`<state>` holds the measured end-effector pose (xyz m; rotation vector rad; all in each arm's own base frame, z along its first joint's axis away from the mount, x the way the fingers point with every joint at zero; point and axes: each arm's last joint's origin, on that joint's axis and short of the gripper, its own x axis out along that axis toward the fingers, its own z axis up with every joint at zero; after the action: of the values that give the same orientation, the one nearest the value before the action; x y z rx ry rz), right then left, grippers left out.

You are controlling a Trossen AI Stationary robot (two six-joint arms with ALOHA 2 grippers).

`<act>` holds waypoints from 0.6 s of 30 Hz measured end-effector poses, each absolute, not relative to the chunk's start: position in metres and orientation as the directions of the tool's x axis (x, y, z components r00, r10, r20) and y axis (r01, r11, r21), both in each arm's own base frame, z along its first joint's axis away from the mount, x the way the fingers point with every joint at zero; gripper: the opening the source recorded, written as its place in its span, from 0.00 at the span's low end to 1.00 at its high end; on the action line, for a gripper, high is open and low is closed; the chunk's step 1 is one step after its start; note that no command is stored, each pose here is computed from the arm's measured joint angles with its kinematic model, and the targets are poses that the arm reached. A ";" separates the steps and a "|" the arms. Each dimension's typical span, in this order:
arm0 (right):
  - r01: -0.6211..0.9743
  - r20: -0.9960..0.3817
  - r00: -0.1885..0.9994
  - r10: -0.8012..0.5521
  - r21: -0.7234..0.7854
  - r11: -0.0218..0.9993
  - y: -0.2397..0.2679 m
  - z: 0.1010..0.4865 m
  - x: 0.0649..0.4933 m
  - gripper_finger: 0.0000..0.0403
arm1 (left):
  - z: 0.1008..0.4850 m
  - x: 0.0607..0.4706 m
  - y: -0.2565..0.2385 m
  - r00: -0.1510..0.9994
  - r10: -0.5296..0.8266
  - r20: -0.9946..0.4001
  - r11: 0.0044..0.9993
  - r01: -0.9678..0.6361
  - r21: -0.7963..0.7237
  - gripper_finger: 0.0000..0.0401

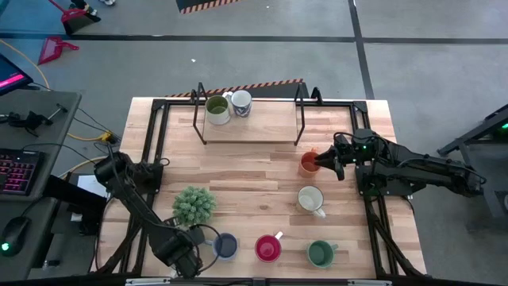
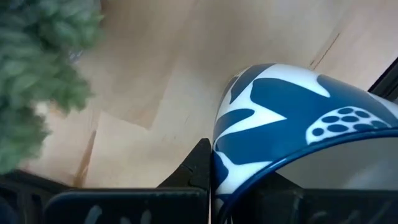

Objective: Place coffee mugs
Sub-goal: Put the blue mug on the shelf aligned with the other white mug

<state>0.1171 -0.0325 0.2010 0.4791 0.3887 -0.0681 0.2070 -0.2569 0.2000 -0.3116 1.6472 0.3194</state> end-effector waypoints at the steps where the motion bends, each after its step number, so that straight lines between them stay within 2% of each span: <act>1: 0.154 -0.380 0.925 0.026 0.436 0.887 -0.032 0.201 0.117 0.24 | 0.203 0.206 -0.256 -0.094 -0.019 -0.995 0.921 -0.388 0.019 0.03; 15: 0.153 -0.382 0.924 0.027 0.432 0.889 -0.033 0.201 0.117 0.24 | 0.279 0.200 -0.243 0.052 -0.200 -0.979 0.878 -0.433 -0.202 0.03; 18: 0.153 -0.381 0.924 0.027 0.432 0.889 -0.032 0.201 0.117 0.24 | 0.298 0.206 -0.229 0.072 -0.194 -0.978 0.876 -0.435 -0.206 0.03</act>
<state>0.1170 -0.0325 0.2009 0.4743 0.3903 -0.0673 0.2055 -0.2286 0.2983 -0.5202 1.5081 0.1937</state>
